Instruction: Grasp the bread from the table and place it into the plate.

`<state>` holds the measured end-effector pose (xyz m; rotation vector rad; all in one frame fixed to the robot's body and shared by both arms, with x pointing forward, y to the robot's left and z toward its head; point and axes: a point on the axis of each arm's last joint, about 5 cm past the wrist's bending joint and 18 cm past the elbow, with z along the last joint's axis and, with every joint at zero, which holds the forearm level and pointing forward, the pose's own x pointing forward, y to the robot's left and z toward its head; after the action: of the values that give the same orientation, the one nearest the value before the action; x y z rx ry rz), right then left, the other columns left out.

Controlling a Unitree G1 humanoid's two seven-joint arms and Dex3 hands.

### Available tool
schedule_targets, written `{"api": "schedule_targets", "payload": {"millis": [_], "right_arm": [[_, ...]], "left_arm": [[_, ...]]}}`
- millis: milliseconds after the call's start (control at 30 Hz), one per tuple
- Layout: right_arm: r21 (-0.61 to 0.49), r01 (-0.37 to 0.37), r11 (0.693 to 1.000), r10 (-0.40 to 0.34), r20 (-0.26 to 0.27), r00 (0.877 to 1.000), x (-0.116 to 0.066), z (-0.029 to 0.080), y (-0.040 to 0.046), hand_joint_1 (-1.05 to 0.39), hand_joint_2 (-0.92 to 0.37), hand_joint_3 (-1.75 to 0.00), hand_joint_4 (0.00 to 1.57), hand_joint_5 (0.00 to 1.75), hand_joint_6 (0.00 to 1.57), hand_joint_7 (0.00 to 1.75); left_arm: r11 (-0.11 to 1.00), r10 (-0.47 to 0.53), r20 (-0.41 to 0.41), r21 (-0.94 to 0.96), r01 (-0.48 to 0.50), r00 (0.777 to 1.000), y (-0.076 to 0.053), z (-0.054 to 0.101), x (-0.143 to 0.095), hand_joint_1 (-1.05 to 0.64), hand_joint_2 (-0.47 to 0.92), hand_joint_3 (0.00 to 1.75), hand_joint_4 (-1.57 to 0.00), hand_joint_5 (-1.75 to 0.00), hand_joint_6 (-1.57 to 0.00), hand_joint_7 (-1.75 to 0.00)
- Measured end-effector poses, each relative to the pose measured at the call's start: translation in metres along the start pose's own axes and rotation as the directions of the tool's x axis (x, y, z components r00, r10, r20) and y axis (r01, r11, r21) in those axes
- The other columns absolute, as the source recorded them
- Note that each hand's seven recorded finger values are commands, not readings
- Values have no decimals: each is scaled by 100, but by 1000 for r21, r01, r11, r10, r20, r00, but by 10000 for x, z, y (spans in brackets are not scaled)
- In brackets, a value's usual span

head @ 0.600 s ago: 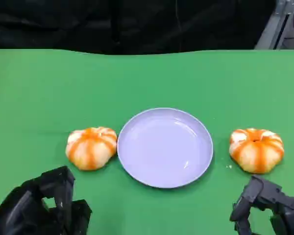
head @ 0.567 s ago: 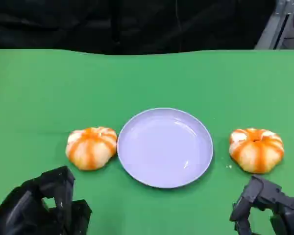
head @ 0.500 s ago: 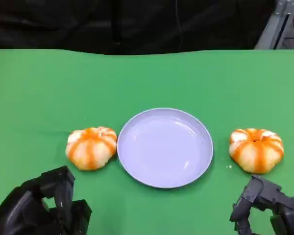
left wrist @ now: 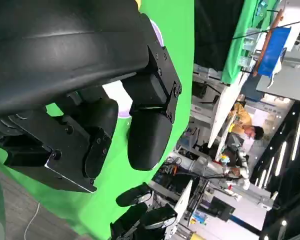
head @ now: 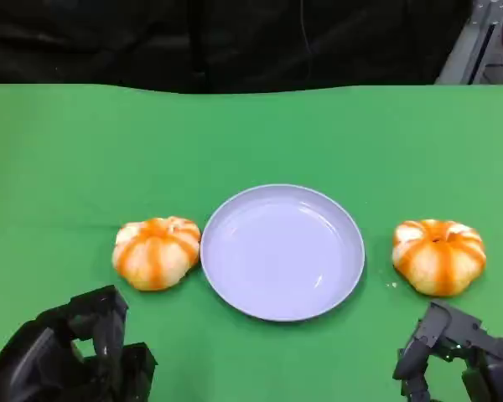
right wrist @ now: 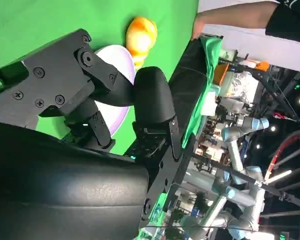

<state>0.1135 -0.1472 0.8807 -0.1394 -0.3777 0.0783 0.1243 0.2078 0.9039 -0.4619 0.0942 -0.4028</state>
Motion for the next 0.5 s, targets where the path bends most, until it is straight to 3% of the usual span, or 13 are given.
{"api": "schedule_targets", "payload": {"millis": [500], "right_arm": [[0,0,1000,0,0,1000,0,0,0,-10,-53,-120,83,175,74,157]], "left_arm": [[1000,0,0,0,0,1000,0,0,0,18,57,166,-106,-175,-94,-175]]}}
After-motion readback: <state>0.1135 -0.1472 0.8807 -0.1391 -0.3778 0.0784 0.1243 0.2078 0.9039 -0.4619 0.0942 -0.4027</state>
